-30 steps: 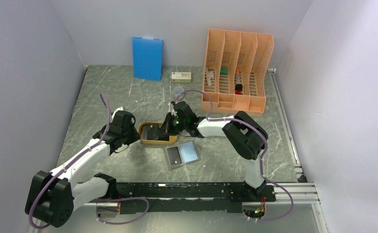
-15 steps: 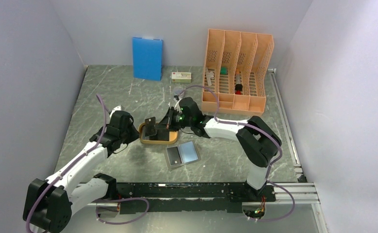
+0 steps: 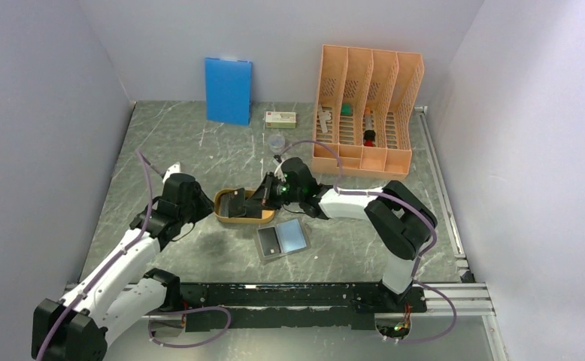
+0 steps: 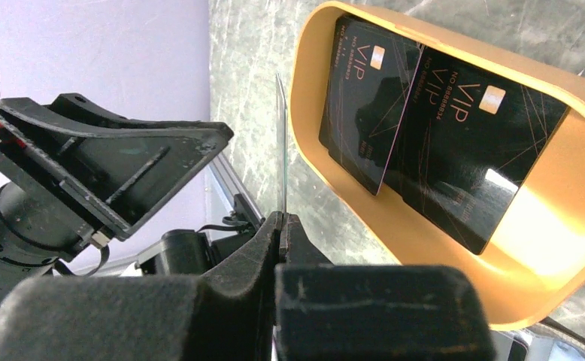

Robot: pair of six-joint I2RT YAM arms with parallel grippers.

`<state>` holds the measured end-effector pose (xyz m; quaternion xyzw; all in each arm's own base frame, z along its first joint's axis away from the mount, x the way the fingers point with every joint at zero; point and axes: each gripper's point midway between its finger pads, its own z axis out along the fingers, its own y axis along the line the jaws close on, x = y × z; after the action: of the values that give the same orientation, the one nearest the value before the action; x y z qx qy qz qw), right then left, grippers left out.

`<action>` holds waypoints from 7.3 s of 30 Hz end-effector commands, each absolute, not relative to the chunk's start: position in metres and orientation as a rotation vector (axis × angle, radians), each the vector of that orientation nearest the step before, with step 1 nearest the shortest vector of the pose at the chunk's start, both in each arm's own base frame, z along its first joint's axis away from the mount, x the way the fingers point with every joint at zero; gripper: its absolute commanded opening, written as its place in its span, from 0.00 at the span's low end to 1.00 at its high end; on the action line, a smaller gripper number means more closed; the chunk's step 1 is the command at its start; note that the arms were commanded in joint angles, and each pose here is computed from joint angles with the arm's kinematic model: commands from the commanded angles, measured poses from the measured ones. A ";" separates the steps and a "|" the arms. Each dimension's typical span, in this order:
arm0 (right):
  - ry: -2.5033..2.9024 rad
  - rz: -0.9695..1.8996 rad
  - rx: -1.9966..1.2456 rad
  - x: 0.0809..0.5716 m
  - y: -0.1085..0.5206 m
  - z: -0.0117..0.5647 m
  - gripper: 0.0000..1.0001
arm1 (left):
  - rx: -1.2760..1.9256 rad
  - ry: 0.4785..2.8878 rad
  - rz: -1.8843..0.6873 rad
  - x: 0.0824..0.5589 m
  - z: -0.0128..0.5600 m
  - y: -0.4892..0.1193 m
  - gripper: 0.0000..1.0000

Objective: Put the credit cards into the card holder
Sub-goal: Pick up the credit card from the storage box, then insert the credit card into the card holder.

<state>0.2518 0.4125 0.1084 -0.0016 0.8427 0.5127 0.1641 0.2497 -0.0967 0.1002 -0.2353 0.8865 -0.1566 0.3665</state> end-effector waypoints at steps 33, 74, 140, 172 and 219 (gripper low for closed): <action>2.170 1.933 0.042 0.230 0.391 0.147 0.00 | -0.526 2.087 -1.109 0.255 0.145 -0.159 0.46; 2.038 2.074 -0.021 0.218 0.394 0.191 0.32 | -0.401 1.932 -1.482 0.230 0.183 -0.189 0.05; 2.446 0.866 -0.060 0.164 0.213 0.098 0.00 | 0.077 2.500 -0.350 0.152 0.020 -0.224 0.62; 2.704 0.960 -0.034 0.149 0.239 0.038 0.00 | 0.315 2.457 -0.440 0.155 0.018 -0.253 0.15; 2.706 1.044 -0.015 0.144 0.246 0.037 0.00 | 0.260 2.541 -0.251 0.196 0.019 -0.317 0.57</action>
<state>0.1448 0.2524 0.0360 -0.0034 0.9234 0.3657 0.1168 0.1881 -0.3133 0.0230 0.0994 0.9495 -0.1128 0.2753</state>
